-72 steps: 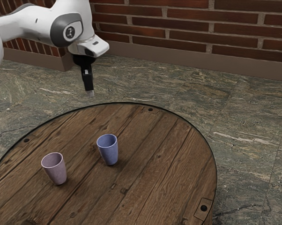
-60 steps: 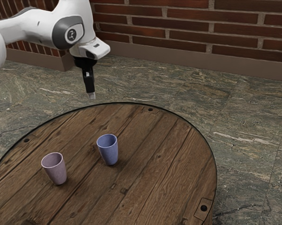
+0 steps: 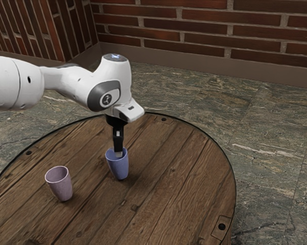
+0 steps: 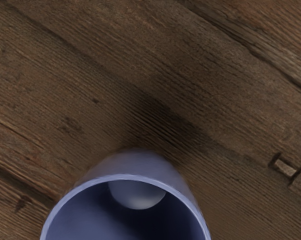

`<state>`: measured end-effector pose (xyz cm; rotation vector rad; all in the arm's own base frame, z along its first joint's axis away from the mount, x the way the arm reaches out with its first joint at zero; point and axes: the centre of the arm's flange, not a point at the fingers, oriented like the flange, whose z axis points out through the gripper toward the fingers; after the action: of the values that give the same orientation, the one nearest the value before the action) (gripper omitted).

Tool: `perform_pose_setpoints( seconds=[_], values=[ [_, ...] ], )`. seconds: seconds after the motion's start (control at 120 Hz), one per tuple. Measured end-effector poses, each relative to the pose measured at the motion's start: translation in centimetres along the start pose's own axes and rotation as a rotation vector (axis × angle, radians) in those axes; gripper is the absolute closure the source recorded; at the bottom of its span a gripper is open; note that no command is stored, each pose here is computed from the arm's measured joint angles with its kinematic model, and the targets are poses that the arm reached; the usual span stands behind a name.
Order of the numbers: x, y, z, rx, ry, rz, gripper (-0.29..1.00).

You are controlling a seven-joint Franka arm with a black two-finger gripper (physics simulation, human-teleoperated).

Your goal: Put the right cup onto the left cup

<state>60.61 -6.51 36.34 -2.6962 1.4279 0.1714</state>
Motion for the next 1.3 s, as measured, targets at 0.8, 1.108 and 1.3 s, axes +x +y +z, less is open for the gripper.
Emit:
perform_pose_setpoints(
  seconds=[0.8, 1.108, 1.3],
  values=[
    [0.5, 1.7, 5.1, 0.042, -0.023, -0.037, 0.71],
    [-0.3, 2.2, 2.6, 0.068, -0.006, -0.069, 0.77],
    [-3.2, 3.3, -1.9, 0.106, -0.003, -0.095, 0.78]
  ],
)
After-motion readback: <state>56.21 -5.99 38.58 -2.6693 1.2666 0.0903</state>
